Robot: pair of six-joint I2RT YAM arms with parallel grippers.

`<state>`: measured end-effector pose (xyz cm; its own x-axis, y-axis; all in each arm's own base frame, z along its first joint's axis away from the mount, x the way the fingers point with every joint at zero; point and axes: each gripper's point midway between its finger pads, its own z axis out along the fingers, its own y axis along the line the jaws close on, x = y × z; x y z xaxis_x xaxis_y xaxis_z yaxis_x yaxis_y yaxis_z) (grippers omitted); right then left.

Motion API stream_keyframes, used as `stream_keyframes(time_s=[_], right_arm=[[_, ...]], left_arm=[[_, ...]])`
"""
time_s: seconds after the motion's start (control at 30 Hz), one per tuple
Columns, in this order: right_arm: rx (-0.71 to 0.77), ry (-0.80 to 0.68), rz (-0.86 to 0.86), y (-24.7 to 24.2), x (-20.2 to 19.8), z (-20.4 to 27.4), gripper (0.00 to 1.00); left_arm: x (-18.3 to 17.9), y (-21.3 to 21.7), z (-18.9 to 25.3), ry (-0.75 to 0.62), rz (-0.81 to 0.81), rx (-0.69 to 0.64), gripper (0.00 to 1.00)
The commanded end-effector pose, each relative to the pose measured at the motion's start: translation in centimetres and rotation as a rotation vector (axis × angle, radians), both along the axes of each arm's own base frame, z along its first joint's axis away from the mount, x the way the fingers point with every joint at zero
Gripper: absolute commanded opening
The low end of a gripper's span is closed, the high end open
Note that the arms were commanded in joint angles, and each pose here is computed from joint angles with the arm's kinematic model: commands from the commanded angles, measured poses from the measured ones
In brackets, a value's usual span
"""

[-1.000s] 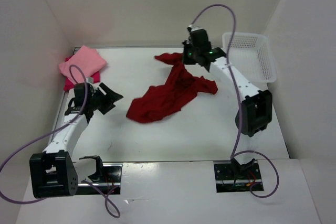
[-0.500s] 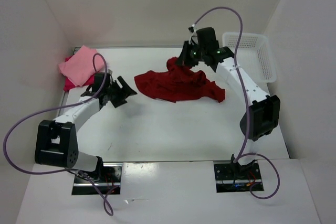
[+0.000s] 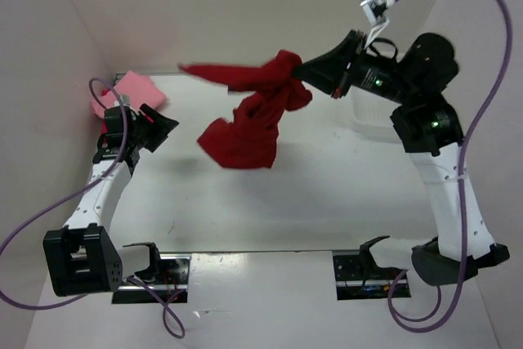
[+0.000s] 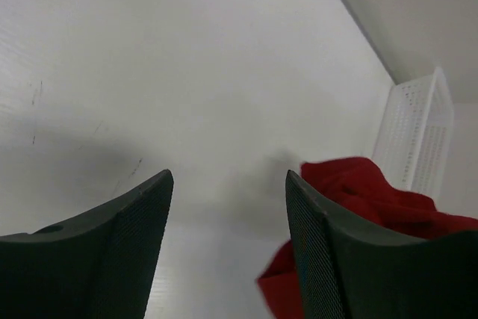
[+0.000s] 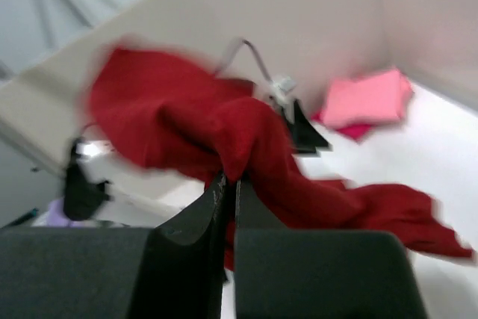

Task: Fold and stack the t-shirts
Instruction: Flatten out the tshirt

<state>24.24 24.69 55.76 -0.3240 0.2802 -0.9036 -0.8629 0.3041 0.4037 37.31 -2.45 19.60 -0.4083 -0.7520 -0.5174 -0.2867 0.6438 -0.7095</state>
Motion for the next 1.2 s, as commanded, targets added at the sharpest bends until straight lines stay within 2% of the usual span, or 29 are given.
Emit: stream_keyframes(time_s=[0.0, 0.1, 0.17, 0.23, 0.37, 0.43, 0.53, 0.6, 0.7, 0.77, 0.9, 0.97, 1.0, 1.17], right_arm=[[-0.173, 0.377, -0.063, 0.2, 7.6, -16.9, 0.01], [-0.279, 0.544, -0.215, -1.5, 9.8, -25.8, 0.01], [-0.304, 0.608, -0.258, -2.0, 10.1, -28.8, 0.01], [-0.298, 0.607, -0.277, -2.1, 10.5, -29.1, 0.01], [-0.292, 0.602, -0.32, -2.4, 11.2, -29.4, 0.01], [-0.304, 0.626, -0.32, -2.3, 11.6, -30.1, 0.01], [-0.314, 0.646, -0.319, -2.2, 11.9, -31.3, 0.01], [-0.325, 0.663, -0.327, -2.3, 12.0, -32.1, 0.01], [-0.334, 0.681, -0.327, -2.3, 12.0, -32.9, 0.01], [-0.341, 0.69, -0.335, -2.4, 12.0, -33.4, 0.01], [-0.34, 0.692, -0.326, -2.4, 11.8, -34.0, 0.01], [-0.343, 0.703, -0.317, -2.3, 11.5, -34.4, 0.01], [-0.334, 0.702, -0.318, -2.2, 11.7, -34.2, 0.01], [-0.324, 0.687, -0.337, -2.7, 12.0, -33.2, 0.01]], left_arm=[[-0.7, -0.8, -1.7, 0.028, -0.019, -0.036, 0.7], [-0.8, -1.0, -1.9, 0.022, -0.039, -0.027, 0.71], [-0.7, -0.9, -2.2, 0.025, -0.054, 0.027, 0.71], [-0.7, -1.5, -2.3, 0.027, -0.092, 0.057, 0.7], [-1.8, -4.2, -4.9, 0.092, -0.231, 0.107, 0.58], [-3.1, -6.3, -7.1, 0.151, -0.308, 0.12, 0.58], [-4.5, -9.4, -9.9, 0.227, -0.419, 0.125, 0.68], [-6.2, -10.9, -11.9, 0.308, -0.476, 0.15, 0.69], [-7.3, -10.2, -13.7, 0.391, -0.425, 0.192, 0.69], [-8.1, -9.9, -13.7, 0.381, -0.408, 0.191, 0.7], [-7.3, -11.8, -12.6, 0.301, -0.456, 0.137, 0.76], [-6.4, -13.7, -12.5, 0.283, -0.513, 0.115, 0.77], [-6.6, -14.5, -13.4, 0.316, -0.555, 0.079, 0.77], [-7.4, -17.4, -15.4, 0.386, -0.704, 0.094, 0.63]])
